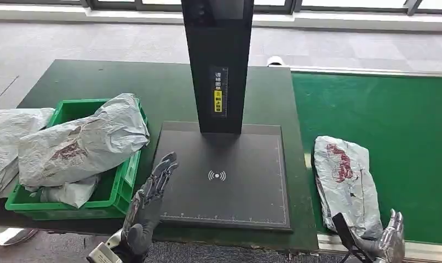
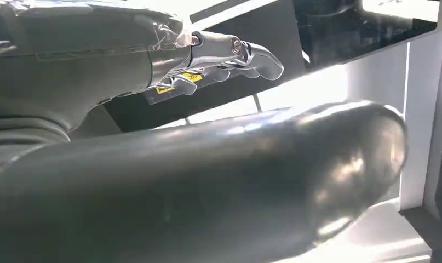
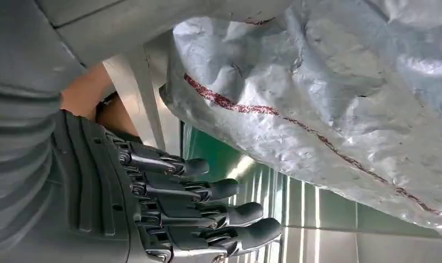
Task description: Moved the parcel from conveyor to table for the left to box.
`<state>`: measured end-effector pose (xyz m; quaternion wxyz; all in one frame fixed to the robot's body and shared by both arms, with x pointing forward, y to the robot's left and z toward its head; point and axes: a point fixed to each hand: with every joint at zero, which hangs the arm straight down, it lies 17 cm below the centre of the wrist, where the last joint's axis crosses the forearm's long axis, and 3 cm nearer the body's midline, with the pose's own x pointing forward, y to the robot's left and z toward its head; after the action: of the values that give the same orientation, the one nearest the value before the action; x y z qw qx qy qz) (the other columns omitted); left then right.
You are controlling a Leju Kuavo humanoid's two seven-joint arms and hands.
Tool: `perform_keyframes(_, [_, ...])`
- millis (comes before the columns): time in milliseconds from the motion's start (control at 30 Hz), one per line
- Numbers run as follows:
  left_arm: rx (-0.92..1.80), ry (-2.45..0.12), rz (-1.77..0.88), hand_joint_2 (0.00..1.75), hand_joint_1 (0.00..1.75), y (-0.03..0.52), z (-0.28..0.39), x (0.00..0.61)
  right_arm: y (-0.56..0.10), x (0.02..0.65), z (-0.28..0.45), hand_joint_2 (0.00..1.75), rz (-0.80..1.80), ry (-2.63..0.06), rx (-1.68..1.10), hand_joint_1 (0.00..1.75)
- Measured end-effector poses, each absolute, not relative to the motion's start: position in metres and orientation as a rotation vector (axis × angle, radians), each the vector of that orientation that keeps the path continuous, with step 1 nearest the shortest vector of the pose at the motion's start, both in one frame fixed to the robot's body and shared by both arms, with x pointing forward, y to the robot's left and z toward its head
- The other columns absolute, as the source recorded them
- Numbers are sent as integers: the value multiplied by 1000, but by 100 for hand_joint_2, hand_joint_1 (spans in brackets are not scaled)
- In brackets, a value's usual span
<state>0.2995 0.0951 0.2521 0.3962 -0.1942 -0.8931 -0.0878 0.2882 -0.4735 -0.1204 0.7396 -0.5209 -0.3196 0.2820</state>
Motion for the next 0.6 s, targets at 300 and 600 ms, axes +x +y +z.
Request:
perform_keyframes(300, [-488,-2261,-230,0,0,94,251,300,-470,291,-124,175,641,-713,-1116,0])
perform_keyframes(600, [-482,-2261,-242,0,0,93,250,299,-450,304,-128,175,663,-737,-1079,63])
